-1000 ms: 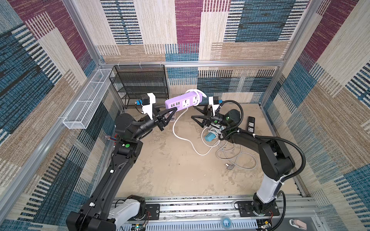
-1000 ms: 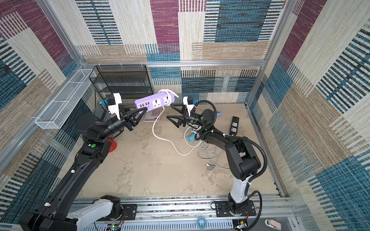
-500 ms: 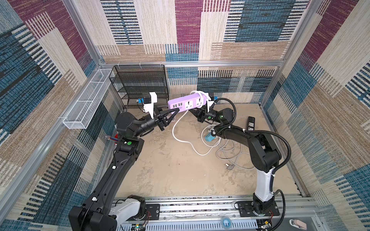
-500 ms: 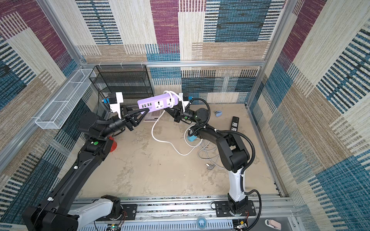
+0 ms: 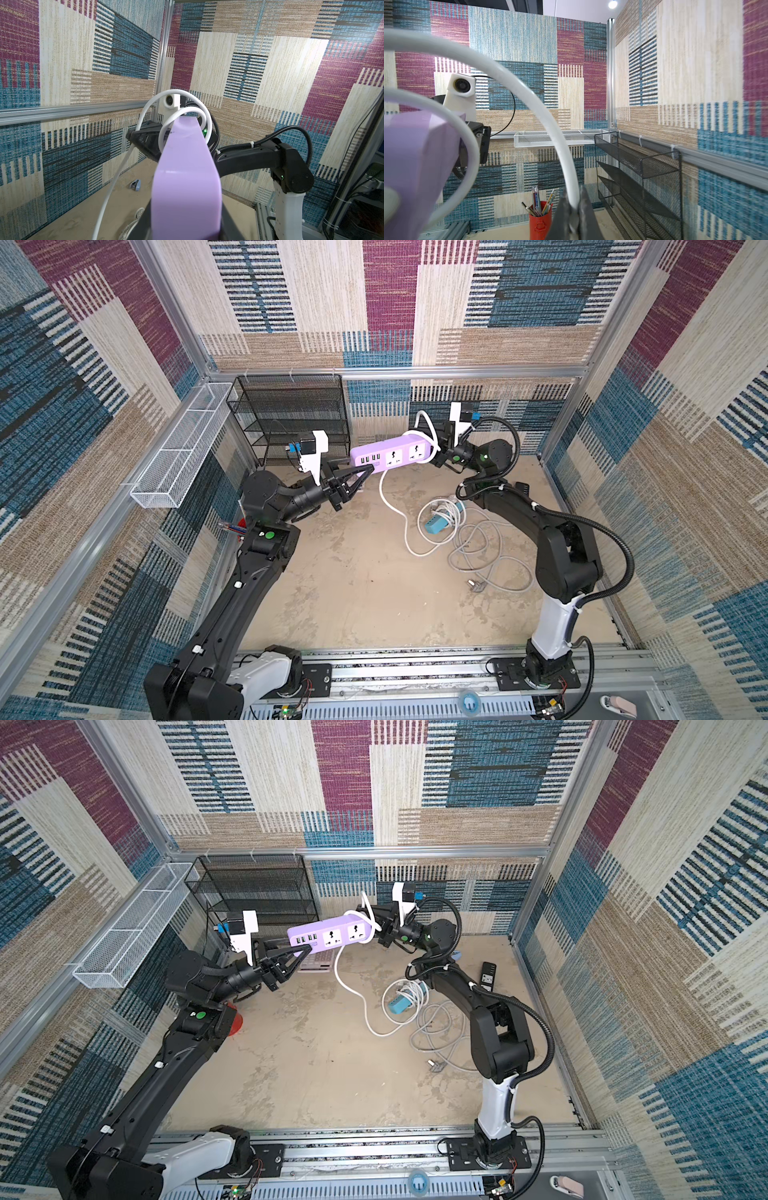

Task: Unwrap the cord wrapped around the power strip
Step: Unwrap the power cord from the power strip, then place the power strip at the center of the board.

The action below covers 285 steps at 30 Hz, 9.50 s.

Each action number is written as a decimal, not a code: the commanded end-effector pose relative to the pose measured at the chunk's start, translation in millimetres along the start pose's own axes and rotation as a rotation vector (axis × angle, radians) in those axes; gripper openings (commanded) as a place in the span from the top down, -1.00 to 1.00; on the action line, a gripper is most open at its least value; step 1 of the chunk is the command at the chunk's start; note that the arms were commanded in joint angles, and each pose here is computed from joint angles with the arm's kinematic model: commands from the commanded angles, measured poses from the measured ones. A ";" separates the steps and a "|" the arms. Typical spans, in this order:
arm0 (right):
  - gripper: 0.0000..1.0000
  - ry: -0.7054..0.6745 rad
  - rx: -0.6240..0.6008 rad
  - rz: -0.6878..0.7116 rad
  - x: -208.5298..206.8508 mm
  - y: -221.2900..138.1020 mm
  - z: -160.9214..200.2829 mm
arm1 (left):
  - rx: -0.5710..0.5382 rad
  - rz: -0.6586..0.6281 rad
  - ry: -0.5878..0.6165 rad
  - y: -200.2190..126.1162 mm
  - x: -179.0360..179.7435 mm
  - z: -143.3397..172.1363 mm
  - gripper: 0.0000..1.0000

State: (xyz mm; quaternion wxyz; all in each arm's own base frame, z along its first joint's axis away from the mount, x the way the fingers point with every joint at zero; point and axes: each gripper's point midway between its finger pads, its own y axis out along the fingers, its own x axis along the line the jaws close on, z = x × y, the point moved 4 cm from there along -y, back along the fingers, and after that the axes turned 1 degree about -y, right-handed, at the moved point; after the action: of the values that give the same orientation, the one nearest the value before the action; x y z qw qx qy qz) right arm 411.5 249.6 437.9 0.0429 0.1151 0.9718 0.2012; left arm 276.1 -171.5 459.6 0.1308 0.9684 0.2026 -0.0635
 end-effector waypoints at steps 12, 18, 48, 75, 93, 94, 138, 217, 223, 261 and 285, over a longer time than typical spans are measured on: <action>1.00 -0.140 0.194 0.160 47.9 -50.7 -29.9 | -0.027 -0.275 0.132 -17.6 18.4 -8.7 1.00; 1.00 -0.070 0.320 0.092 88.2 -62.2 -2.5 | -0.044 -0.337 0.139 -22.8 26.2 -10.6 1.00; 1.00 0.278 0.406 0.159 25.3 -15.5 167.2 | -0.100 -0.023 -0.079 4.9 15.7 -7.1 1.00; 1.00 -0.206 0.184 0.491 -29.1 -73.6 -82.0 | 0.092 -0.211 -0.154 26.3 41.6 37.6 1.00; 1.00 0.250 0.491 0.764 37.5 -159.7 21.4 | -0.008 -0.707 0.197 -48.1 54.3 -6.3 1.00; 1.00 0.283 0.522 0.763 41.3 -160.6 34.5 | -0.017 -0.719 0.208 -51.1 54.0 -8.1 1.00; 0.78 0.768 0.921 0.778 102.2 -181.5 313.2 | -0.071 -0.816 0.232 -76.9 65.9 -20.3 1.00; -0.27 -0.676 0.603 0.242 64.3 27.6 43.1 | 0.233 -0.242 -0.103 25.9 44.2 29.6 1.00; 0.03 -0.671 0.606 0.266 60.2 27.6 44.9 | 0.235 -0.241 -0.103 26.5 44.3 30.5 1.00; 0.89 -0.099 0.711 1.106 -102.1 -178.6 32.9 | 0.165 -0.466 0.007 0.6 54.6 18.1 -0.99; 0.90 0.353 1.001 1.496 -155.6 -360.9 177.8 | 0.161 -0.483 0.027 -2.2 54.3 16.4 -0.98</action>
State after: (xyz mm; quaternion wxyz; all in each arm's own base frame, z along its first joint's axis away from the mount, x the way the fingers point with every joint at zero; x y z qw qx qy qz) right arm 505.0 -39.1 141.2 -0.3037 0.6814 0.6147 -0.2561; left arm 324.8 -155.0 428.5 0.0293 0.8986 0.4211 -0.1196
